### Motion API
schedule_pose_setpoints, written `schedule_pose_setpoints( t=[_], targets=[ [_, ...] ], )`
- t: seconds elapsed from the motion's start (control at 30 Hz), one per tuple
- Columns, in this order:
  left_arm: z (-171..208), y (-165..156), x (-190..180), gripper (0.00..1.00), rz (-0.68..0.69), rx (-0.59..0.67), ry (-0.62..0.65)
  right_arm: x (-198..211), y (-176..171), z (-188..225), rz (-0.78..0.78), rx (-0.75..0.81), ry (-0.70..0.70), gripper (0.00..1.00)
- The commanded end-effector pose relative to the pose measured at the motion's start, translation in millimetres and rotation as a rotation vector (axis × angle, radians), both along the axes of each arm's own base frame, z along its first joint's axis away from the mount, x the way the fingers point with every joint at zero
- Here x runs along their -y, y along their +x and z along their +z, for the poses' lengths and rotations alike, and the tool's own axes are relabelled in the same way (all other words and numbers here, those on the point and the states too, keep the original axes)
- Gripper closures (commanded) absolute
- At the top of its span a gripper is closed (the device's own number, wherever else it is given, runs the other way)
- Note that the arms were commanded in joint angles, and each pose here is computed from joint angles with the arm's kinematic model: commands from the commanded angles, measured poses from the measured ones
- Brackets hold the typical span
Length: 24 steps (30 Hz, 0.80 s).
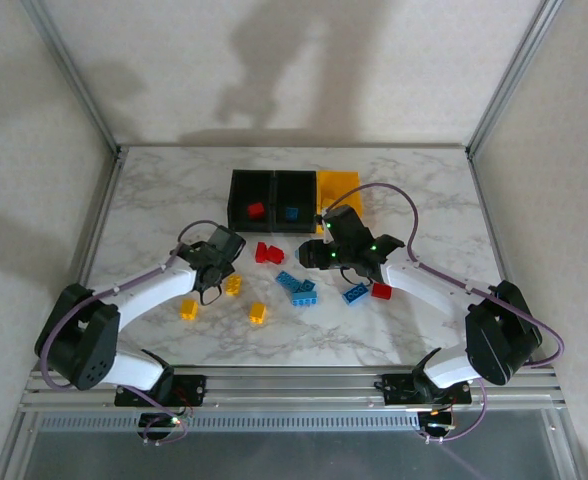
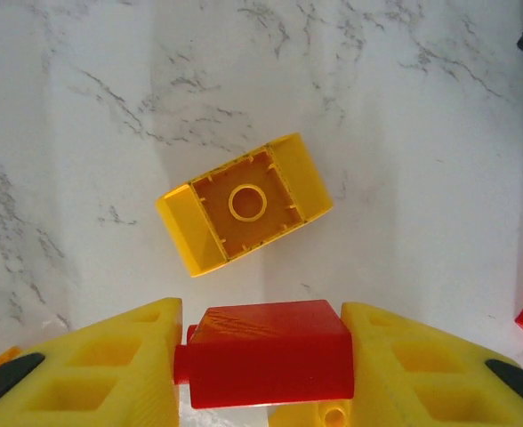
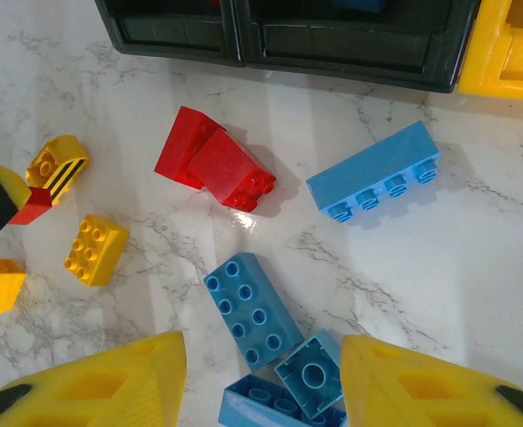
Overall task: Sort the legos into containers by color
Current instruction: Pick up the lego from the middle-left of the table, then place the lego in the container.
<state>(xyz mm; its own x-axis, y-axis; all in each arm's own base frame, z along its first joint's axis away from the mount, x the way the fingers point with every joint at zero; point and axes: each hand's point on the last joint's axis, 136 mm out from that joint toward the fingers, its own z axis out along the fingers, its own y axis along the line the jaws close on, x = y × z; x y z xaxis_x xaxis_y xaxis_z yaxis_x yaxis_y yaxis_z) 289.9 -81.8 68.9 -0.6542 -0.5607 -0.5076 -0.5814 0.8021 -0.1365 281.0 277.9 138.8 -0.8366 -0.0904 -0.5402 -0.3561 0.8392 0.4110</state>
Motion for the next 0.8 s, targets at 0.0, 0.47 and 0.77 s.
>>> schedule_pose_setpoints(
  t=[0.0,0.47,0.77],
  targets=[
    [23,8,3,0.60,-0.018,0.034,0.001,-3,-1,12,-0.002,0.027,0.025,0.51],
    [79,102,44,0.59,-0.126,0.123,0.036,-1,-4,24,-0.010,0.044,0.056,0.51],
    [80,173,58,0.60,-0.139,0.125,0.059,1,-6,23,-0.023,0.042,0.052,0.51]
  ],
)
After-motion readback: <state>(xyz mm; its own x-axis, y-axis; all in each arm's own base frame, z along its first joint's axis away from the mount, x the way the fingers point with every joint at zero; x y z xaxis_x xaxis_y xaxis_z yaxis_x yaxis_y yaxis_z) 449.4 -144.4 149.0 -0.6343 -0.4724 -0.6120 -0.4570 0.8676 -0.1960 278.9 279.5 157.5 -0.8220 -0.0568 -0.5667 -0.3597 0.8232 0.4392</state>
